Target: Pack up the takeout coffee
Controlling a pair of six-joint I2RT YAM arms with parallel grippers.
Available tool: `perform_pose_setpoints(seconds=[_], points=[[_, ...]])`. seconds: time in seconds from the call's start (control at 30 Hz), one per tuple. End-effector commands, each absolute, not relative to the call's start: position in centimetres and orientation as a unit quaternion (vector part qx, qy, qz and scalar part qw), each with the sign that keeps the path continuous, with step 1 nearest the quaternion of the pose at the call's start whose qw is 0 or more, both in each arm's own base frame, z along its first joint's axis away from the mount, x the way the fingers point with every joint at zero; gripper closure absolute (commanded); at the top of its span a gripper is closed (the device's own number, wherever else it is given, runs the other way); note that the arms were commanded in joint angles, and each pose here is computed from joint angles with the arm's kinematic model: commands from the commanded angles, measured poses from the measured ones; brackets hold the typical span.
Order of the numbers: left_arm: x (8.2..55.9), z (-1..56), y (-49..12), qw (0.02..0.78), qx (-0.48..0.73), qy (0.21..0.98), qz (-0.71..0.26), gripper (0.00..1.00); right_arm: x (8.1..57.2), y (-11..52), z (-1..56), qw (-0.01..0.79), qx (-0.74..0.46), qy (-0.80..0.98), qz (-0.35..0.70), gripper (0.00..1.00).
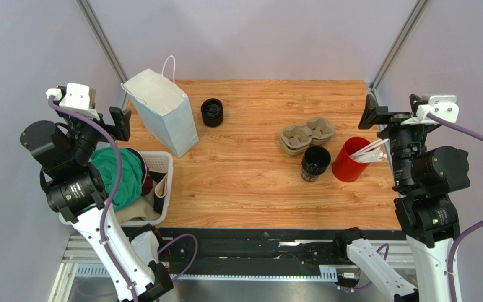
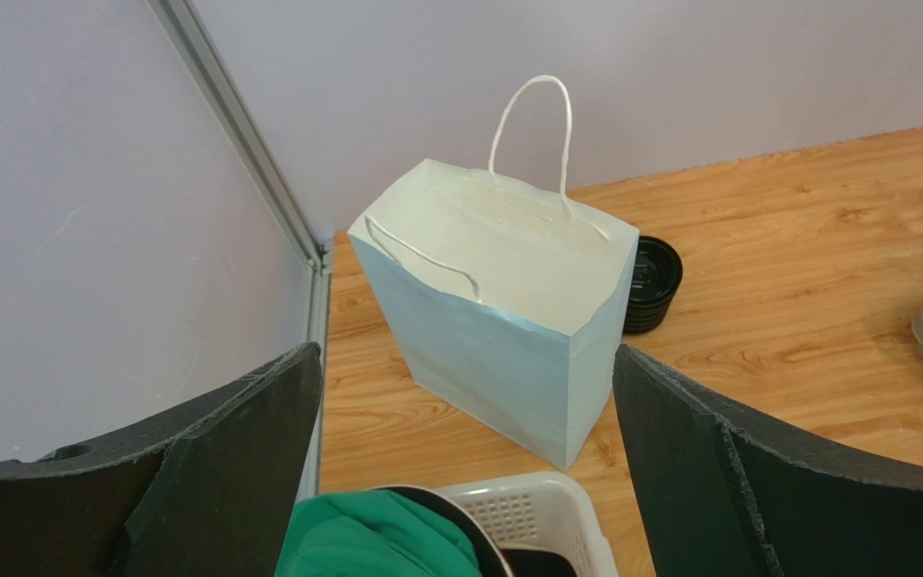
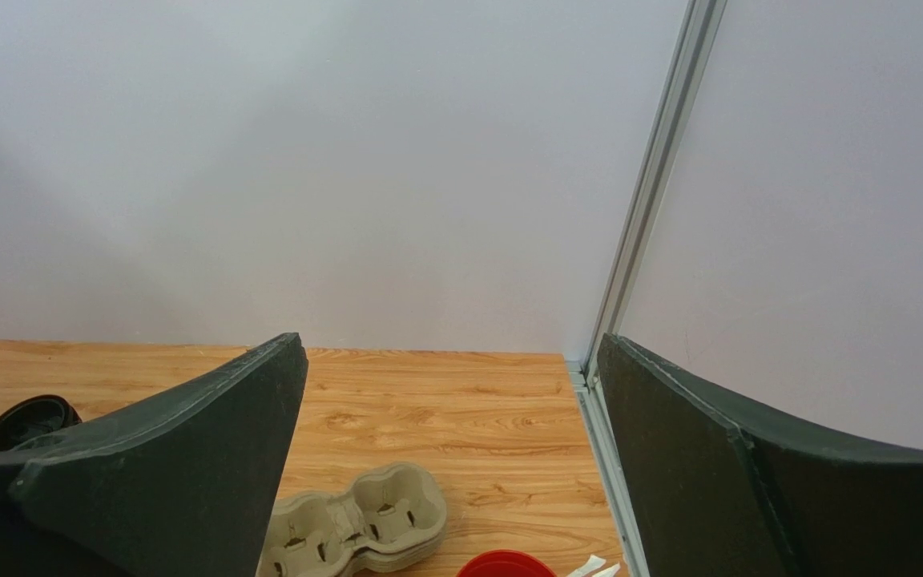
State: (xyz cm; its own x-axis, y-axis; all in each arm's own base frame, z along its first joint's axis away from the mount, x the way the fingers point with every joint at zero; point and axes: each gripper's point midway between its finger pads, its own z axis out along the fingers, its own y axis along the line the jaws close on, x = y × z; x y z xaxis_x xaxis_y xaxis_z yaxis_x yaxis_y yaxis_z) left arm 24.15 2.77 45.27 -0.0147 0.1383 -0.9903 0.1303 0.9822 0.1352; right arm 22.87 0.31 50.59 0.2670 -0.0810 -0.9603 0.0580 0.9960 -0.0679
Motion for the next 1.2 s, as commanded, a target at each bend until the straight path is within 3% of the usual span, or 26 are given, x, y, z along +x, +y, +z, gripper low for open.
perform_pose_setpoints(seconds=[0.0, 0.5, 1.17], points=[[24.1, 45.4, 2.4, 0.701, 0.107, 0.705, 0.002, 0.01, 22.8, 0.0, 51.7, 0.806, 0.003, 0.591, -0.049, 0.01], [24.2, 45.2, 0.1, 0.706, 0.182, 0.683, -0.038, 0.01, 25.5, 0.9, 48.8, 0.776, -0.056, 0.623, -0.085, 0.01], [36.8, 39.6, -5.8, 0.596, 0.292, 0.746, -0.053, 0.01, 25.2, 6.7, 38.2, 0.694, -0.248, 0.676, -0.009, 0.01]])
